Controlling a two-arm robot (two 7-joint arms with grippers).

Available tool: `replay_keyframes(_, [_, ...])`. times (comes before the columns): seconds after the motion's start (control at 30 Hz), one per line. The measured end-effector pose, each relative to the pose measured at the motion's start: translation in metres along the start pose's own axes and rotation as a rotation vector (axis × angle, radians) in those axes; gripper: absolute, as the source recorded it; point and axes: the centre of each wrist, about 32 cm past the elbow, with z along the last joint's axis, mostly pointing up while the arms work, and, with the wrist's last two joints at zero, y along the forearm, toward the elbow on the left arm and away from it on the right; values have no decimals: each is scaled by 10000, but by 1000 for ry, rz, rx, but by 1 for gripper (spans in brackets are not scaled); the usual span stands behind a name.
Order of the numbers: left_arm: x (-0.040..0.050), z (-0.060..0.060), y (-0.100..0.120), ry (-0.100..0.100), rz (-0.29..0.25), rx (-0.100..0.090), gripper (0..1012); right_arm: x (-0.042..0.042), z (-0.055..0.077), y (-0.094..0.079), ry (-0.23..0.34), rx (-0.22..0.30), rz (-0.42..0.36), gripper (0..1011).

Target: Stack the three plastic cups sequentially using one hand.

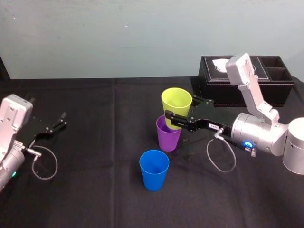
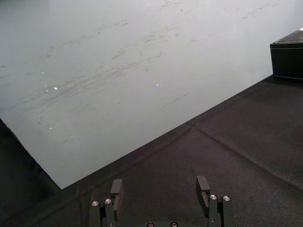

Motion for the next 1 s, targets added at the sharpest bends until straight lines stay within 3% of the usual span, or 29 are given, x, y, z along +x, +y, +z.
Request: replay_keyframes(1.0, [0,0,0,0,0,0,1012,-28,-89,155,-2,-22,11,734])
